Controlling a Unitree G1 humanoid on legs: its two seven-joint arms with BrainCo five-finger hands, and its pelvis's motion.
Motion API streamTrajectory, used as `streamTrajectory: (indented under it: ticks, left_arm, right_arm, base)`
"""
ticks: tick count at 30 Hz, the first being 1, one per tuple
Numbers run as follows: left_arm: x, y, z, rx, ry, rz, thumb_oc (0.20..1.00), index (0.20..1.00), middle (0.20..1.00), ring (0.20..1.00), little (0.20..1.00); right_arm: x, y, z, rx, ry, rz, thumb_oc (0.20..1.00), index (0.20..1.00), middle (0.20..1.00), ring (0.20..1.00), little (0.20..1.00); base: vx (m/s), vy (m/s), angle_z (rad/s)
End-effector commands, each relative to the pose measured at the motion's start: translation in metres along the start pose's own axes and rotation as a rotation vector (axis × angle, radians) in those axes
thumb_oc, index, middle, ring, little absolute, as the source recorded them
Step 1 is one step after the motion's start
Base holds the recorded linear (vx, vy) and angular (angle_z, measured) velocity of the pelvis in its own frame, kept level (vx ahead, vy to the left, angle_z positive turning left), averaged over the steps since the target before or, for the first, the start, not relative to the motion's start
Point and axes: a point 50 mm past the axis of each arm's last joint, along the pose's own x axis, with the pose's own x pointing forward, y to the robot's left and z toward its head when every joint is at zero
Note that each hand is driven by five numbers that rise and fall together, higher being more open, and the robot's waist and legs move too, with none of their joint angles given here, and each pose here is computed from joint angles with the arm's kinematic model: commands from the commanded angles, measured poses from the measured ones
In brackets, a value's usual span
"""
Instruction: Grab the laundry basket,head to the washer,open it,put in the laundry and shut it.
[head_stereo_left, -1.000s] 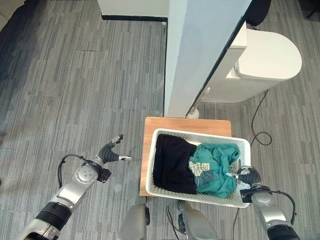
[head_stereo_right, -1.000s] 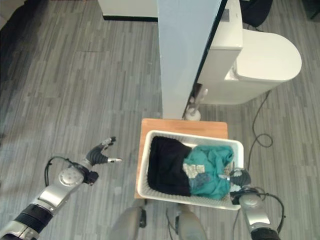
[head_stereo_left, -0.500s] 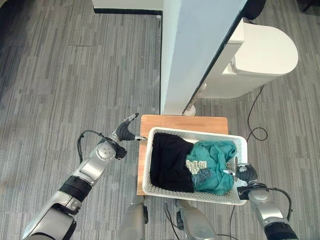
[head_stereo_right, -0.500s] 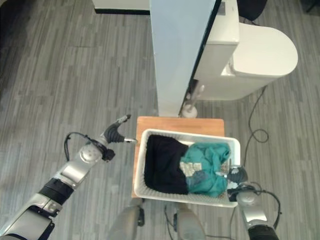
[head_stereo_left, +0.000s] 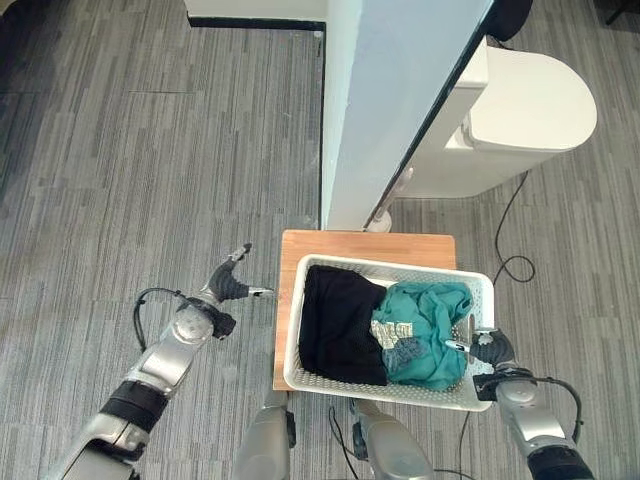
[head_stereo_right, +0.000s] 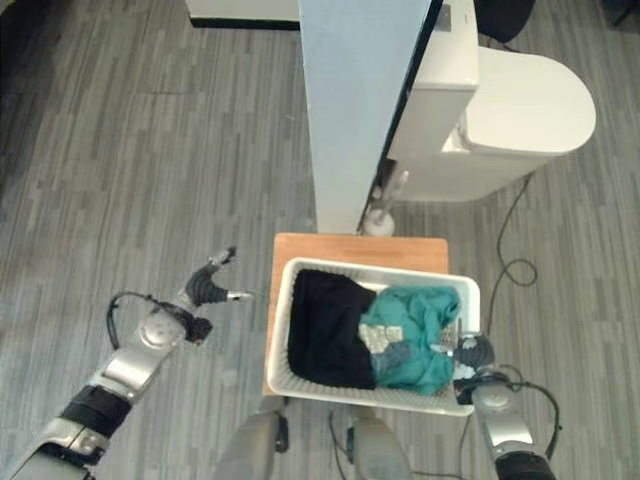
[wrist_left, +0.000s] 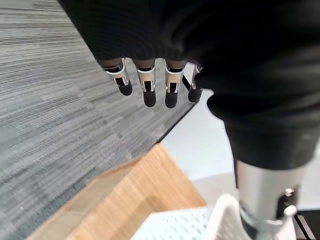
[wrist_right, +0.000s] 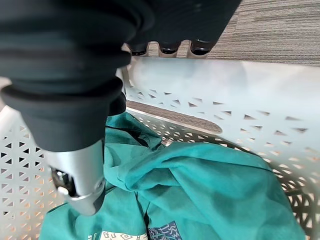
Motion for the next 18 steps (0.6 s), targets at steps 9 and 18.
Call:
streamTrajectory:
  ticks: [9, 18]
  left_arm:
    - [0.025, -0.019, 0.025, 0.034, -0.071, -0.021, 1.0, 1.0, 1.0, 1.0, 1.0]
    - [0.034, -0.038, 0.03, 0.02, -0.062, -0.069, 1.0, 1.0, 1.0, 1.0, 1.0]
  right_arm:
    - [-0.006, 0.013, -0.002, 0.026, -0.018, 0.059, 1.0, 1.0, 1.0, 1.0, 1.0]
    - [-0.006, 0.016, -0.003, 0.063, -0.01, 0.061, 1.0, 1.0, 1.0, 1.0, 1.0]
  base:
    - [0.0, -0.016, 0.03]
    - [0.0, -0.002, -0.01]
